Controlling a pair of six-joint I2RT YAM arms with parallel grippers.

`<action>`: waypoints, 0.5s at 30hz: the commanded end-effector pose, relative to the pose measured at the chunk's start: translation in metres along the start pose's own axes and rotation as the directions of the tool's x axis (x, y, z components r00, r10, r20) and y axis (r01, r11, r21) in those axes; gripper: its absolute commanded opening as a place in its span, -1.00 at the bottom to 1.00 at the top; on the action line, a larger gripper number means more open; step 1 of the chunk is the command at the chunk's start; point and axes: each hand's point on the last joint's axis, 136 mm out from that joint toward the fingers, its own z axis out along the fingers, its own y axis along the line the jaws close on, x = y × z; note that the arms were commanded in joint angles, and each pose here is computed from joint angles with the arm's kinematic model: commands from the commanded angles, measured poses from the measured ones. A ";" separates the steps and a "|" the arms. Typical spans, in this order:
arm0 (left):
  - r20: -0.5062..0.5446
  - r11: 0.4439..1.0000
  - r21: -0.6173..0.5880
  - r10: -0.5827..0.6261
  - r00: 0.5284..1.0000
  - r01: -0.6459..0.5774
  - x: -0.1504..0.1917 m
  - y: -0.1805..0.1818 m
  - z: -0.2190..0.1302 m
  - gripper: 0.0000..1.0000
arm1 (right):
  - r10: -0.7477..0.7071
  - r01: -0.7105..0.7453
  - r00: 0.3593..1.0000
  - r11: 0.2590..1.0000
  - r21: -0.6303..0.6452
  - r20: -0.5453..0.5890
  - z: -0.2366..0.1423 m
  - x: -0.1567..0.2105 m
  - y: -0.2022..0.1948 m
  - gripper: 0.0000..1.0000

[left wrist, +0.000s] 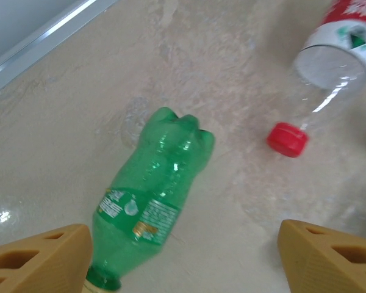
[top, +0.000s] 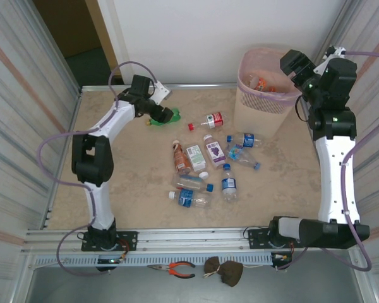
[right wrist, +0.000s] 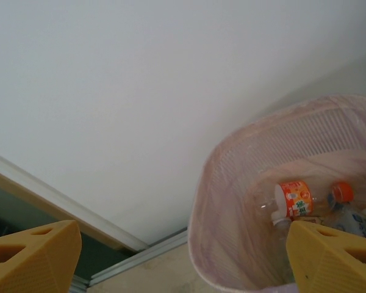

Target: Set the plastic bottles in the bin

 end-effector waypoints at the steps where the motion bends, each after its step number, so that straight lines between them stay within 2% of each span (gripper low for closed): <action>1: 0.012 0.995 -0.076 0.069 0.998 -0.068 -0.014 0.025 0.004 0.64 | -0.039 0.039 0.999 0.999 0.017 0.024 -0.017 -0.005 -0.001 0.73; 4: -0.036 0.994 -0.083 0.073 0.997 -0.075 -0.002 0.034 0.032 0.68 | -0.041 0.040 0.999 0.999 0.029 0.024 -0.021 -0.004 -0.004 0.74; 9: -0.091 0.991 -0.099 0.086 0.992 -0.095 0.013 0.045 0.059 0.75 | -0.041 0.040 0.999 0.998 0.040 0.020 -0.025 -0.002 -0.007 0.76; 15: -0.144 0.995 -0.020 0.092 0.985 -0.096 0.031 0.037 0.080 0.76 | -0.041 0.040 0.999 0.998 0.052 0.021 -0.026 -0.001 -0.011 0.77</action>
